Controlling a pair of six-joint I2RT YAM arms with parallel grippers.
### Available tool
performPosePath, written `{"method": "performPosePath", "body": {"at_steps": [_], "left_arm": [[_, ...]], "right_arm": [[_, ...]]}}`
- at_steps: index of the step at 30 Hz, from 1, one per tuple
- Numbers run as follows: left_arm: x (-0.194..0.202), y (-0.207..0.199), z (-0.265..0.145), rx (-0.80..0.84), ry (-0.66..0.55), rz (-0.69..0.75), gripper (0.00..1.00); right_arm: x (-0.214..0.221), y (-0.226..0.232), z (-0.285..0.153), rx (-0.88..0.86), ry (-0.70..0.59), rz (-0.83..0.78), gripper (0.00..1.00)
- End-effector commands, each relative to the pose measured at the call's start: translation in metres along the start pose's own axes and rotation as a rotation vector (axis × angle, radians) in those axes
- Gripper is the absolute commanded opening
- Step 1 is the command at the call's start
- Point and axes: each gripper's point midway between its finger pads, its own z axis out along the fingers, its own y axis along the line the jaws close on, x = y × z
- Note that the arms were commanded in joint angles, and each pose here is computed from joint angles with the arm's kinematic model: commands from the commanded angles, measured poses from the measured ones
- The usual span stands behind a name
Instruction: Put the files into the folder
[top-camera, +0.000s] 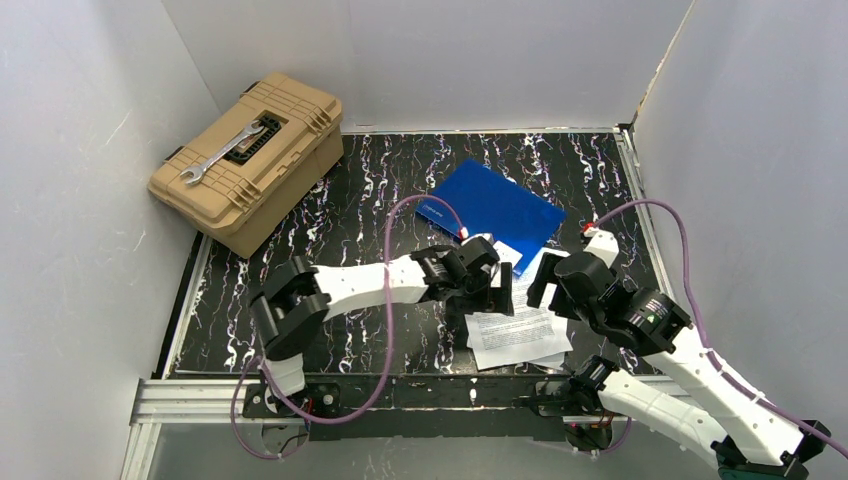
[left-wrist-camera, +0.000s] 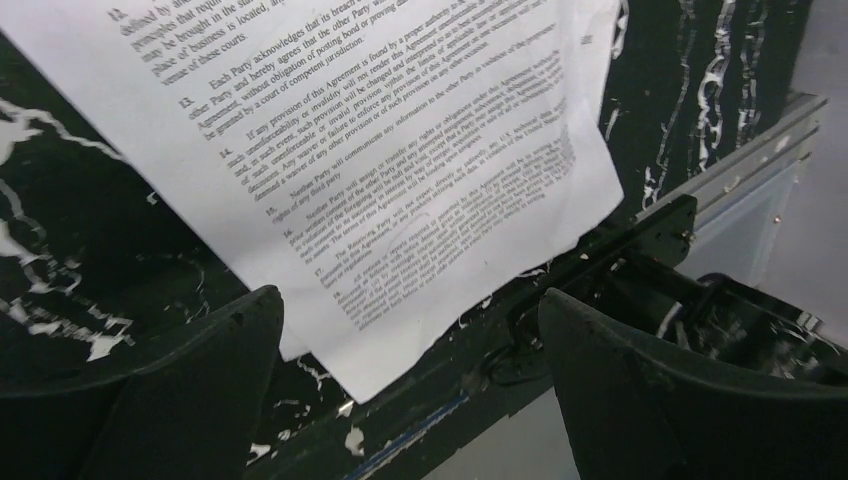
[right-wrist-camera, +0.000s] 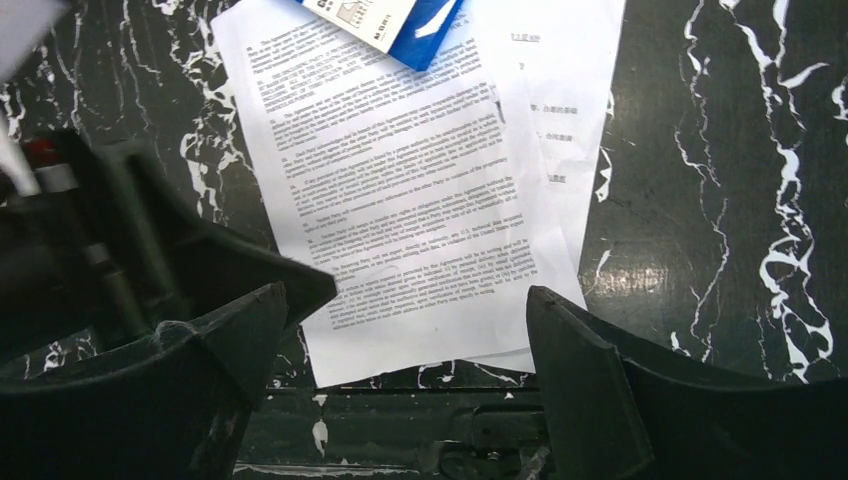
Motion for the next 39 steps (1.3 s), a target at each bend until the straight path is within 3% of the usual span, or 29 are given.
{"method": "performPosePath", "body": {"at_steps": [1,13,20,39], "left_arm": [[-0.009,0.011,-0.052,-0.046,-0.077,0.1,0.98],[-0.018,0.062,-0.16,-0.136,-0.266,0.198,0.98],[-0.02,0.082,-0.218,-0.134,-0.367,0.23,0.98],[-0.008,0.105,-0.24,-0.149,-0.379,0.342,0.98]], "right_arm": [[-0.016,0.026,-0.006,-0.113,-0.033,-0.033,0.99],[0.016,0.083,0.044,-0.246,0.123,-0.152,0.92],[0.035,0.096,0.08,-0.198,0.178,-0.195,0.91],[0.067,0.1,0.143,-0.013,0.238,-0.276,0.82]]}}
